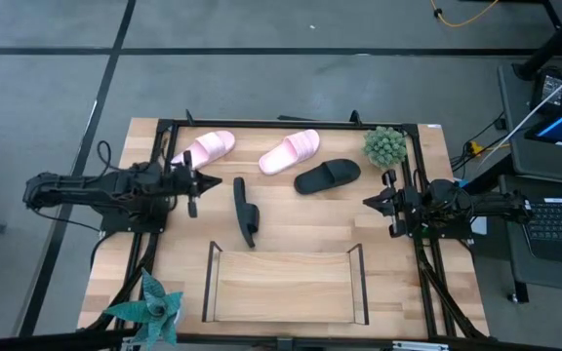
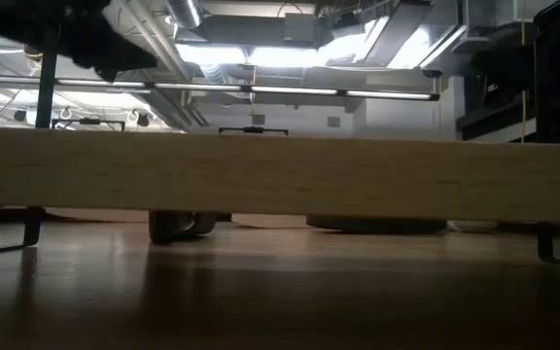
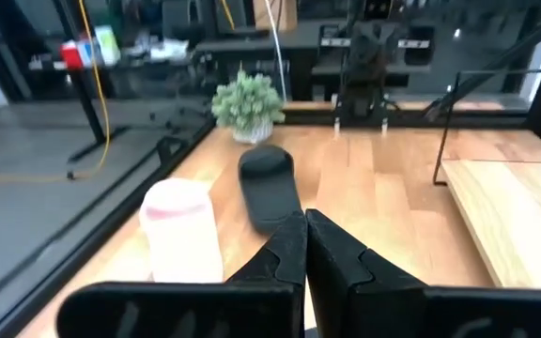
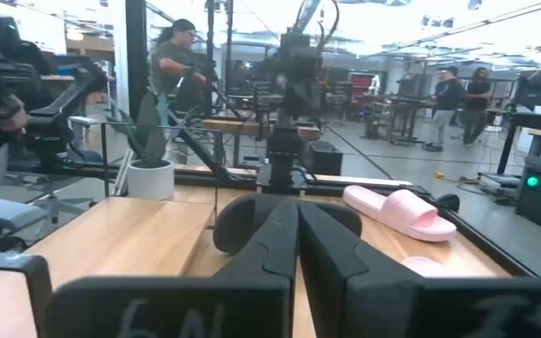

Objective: Pick and place slides into the shelf
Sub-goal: Put the left black slide on the shelf

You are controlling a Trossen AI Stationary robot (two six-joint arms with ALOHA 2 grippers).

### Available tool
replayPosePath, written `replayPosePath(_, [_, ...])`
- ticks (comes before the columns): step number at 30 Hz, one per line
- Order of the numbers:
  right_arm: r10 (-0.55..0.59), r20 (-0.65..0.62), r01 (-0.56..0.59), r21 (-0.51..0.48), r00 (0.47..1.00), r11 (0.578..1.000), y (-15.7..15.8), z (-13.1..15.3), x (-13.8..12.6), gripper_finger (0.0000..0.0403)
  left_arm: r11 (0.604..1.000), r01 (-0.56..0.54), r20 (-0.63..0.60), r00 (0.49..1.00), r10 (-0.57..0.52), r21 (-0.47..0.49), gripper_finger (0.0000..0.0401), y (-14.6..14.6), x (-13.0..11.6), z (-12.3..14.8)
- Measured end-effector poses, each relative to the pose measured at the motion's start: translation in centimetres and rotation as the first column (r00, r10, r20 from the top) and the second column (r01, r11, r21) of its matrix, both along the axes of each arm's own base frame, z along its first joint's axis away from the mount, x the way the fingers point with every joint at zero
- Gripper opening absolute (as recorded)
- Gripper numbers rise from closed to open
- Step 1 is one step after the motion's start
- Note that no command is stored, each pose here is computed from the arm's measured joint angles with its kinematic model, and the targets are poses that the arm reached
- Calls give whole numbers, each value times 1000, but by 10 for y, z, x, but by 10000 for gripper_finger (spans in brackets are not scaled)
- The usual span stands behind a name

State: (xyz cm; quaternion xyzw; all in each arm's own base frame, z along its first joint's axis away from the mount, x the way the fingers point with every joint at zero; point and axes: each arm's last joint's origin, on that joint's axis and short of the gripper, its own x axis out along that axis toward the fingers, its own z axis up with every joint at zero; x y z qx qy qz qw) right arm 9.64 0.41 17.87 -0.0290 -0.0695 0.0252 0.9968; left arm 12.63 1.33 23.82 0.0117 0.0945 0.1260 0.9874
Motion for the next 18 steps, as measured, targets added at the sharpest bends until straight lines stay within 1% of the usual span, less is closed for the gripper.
replayPosePath(4, [0, 0, 0, 0, 1000, 1000, 0, 0, 0, 17, 1000, -19, -137, 990, 16, -23, 0, 2, 24, 10])
replayPosePath(6, [0, -1, 0, 0, 1000, 1000, 0, 0, 0, 17, 1000, -11, -216, 976, 8, -13, 0, 2, 38, 16])
replayPosePath(10, [-2, -2, 2, -4, 1000, 1000, 0, 0, 0, 17, 1000, 23, -317, 948, -17, 15, 0, -1, 63, 45])
replayPosePath(13, [-2, -6, 2, -2, 1000, 1000, 0, -1, 0, 17, 999, 33, -403, 915, -18, 31, 0, -1, 76, 60])
replayPosePath(15, [-1, -8, 1, -2, 1000, 1000, 0, -1, 0, 17, 999, 34, -425, 905, -17, 31, 0, -1, 83, 70])
replayPosePath(18, [-1, -17, 1, -2, 1000, 1000, 0, -2, 0, 17, 999, 34, -429, 903, -17, 32, 0, -1, 89, 80])
